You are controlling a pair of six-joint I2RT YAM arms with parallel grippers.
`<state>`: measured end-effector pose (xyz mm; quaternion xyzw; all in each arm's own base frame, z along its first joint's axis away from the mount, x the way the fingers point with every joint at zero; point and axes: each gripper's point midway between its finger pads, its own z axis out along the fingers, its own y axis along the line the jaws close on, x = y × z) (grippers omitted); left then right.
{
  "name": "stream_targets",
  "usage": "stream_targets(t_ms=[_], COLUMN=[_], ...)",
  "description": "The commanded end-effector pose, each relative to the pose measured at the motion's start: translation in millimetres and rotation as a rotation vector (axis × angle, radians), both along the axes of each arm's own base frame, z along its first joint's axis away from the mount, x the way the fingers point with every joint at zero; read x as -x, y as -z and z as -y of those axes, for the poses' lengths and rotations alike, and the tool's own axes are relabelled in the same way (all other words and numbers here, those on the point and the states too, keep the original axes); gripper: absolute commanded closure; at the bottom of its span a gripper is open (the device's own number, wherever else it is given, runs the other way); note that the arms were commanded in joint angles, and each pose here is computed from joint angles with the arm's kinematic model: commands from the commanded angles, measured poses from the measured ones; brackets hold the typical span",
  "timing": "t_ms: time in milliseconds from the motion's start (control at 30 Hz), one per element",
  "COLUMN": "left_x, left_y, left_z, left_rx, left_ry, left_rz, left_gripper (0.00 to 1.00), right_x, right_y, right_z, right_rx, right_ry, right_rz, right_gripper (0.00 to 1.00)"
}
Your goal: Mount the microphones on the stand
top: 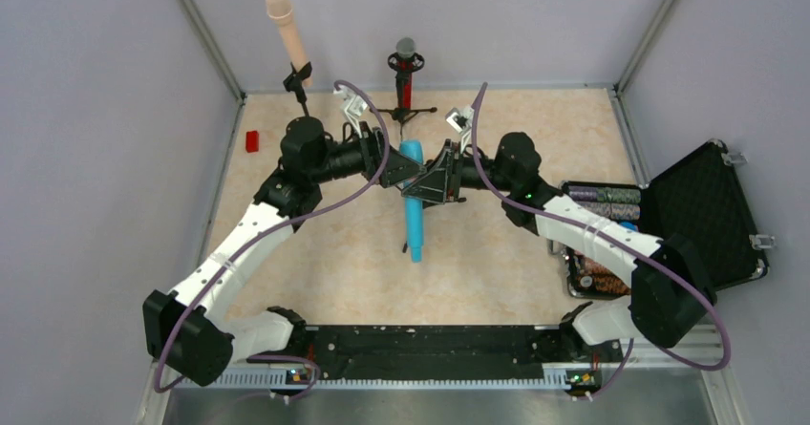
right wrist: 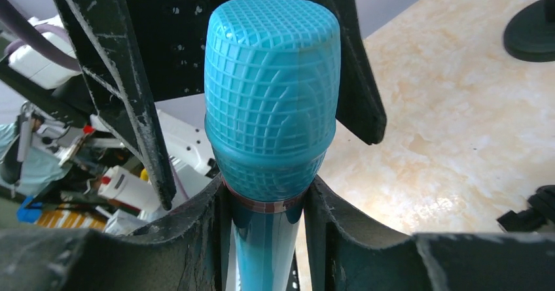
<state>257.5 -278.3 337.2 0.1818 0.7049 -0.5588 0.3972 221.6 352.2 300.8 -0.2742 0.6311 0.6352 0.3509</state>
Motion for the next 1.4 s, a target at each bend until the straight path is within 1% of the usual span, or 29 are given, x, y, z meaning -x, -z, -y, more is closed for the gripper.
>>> stream_targets(t_ms=[0,67,200,333,400,600,700,800,900,1000,1100,1233,1367], left_x=[-8,-12,-19,-22,-24,-33,-35,-38,-43,-50,-54,-55,-65], left_y=[-18,-18,-19,-16,-5,25,36,41,43,47,56,78,90], left_z=[-13,-20,-35,-44,-49,-56,-52,-48,-45,-39,-28,-16,-5], left_rx=[-0.014,-0.022,-0.040,-0.078,-0.125,-0.244,-0.270,-0.265,-0.244,-0.251,-0.268,-0.327,-0.325], left_ry=[-0.065,-0.103,-0.179,-0.210,-0.228,-0.233,-0.181,-0.157,-0.160,-0.131,-0.040,0.145,0.226], left_rz=[0.104,0.120,0.155,0.231,0.251,0.371,0.454,0.546,0.627,0.684,0.720,0.766,0.756], left_gripper=[0.14,0.07,0.01,0.01,0.01,0.01,0.01,0.02,0.02,0.02,0.02,0.02,0.04], right_x=[-5,-12,-28,-41,-48,-62,-64,-66,-66,-67,-68,-68,-70], right_y=[-28,-25,-18,-17,-16,-14,-16,-17,-16,-15,-13,-13,-11], right_z=[7,11,28,55,71,117,132,141,143,143,141,140,140], right_rx=[-0.026,-0.006,0.011,-0.004,-0.003,0.043,0.073,0.096,0.106,0.109,0.113,0.115,0.120], right_ry=[0.088,0.133,0.221,0.316,0.376,0.561,0.629,0.677,0.688,0.683,0.676,0.671,0.673], right_rz=[0.113,0.109,0.079,0.056,0.048,0.103,0.150,0.175,0.185,0.181,0.176,0.171,0.168], right_gripper=[1.00,1.00,1.00,1.00,1.00,1.00,1.00,1.00,1.00,1.00,1.00,1.00,1.00])
